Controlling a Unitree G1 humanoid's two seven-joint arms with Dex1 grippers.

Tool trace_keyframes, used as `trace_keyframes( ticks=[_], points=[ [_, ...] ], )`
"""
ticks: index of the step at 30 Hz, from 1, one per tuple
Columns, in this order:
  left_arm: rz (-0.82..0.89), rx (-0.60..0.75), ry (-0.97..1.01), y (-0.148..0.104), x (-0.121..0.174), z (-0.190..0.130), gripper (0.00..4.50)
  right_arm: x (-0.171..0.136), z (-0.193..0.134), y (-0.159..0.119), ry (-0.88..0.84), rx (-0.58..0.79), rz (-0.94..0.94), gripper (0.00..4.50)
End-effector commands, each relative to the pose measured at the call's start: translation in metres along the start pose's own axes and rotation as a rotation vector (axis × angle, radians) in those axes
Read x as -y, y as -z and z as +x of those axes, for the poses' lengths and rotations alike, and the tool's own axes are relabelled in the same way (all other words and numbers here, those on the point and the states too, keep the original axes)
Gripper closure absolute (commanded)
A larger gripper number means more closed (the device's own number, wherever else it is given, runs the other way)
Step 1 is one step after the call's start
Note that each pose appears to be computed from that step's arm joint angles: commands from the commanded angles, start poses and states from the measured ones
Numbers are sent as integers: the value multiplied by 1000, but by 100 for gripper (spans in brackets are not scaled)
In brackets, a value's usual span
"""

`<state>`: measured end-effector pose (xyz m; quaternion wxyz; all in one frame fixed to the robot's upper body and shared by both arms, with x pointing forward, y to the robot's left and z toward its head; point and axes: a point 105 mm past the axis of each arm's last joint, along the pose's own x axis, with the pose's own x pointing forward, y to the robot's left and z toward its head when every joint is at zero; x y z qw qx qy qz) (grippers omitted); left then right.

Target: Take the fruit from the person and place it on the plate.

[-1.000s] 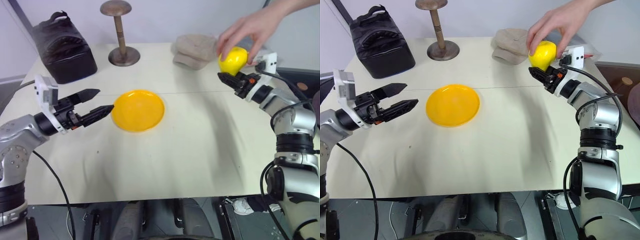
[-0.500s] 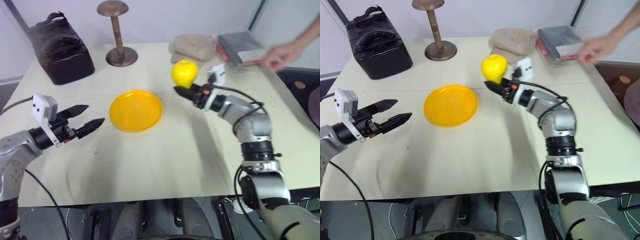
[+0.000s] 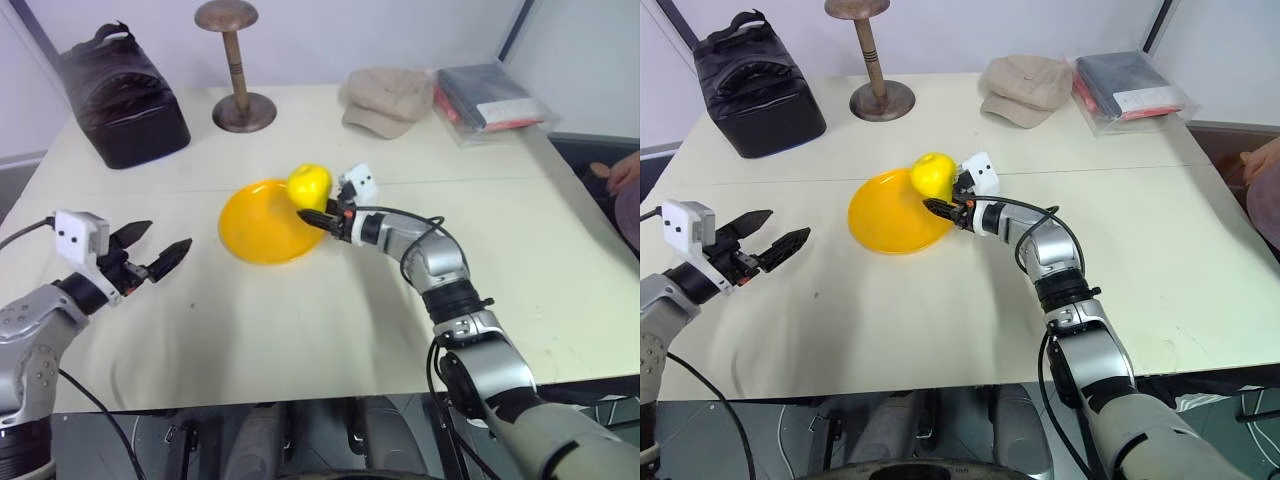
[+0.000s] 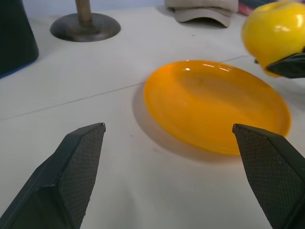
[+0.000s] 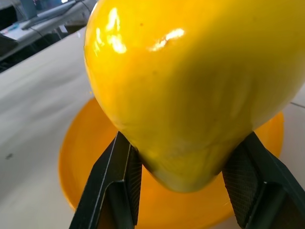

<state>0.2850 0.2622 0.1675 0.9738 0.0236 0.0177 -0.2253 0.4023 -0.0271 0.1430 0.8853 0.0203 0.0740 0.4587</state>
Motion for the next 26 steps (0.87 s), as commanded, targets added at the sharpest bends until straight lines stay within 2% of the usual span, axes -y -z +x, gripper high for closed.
trace_keyframes(
  ticks=[1, 4, 10, 13, 16, 21, 26],
  points=[
    [37, 49, 2, -17, 1, -4, 0, -1, 6, -20, -6, 55, -36, 134],
    [35, 48, 7, -17, 2, -3, 0, -1, 6, -25, -17, 71, -55, 6],
    [49, 53, 19, -20, 3, 0, 0, 9, -15, -47, 3, 115, -99, 6],
    [64, 69, 3, -25, -3, 3, 0, 24, -51, -70, 70, 160, -130, 6],
    [66, 90, -36, -25, -8, 9, 0, 42, -92, -81, 175, 176, -164, 6],
    [11, 108, -60, -17, -8, 15, 0, 71, -159, -83, 386, 201, -147, 6],
    [-34, 92, -43, -4, 1, 20, 0, 80, -194, -63, 496, 177, -140, 6]
  ],
)
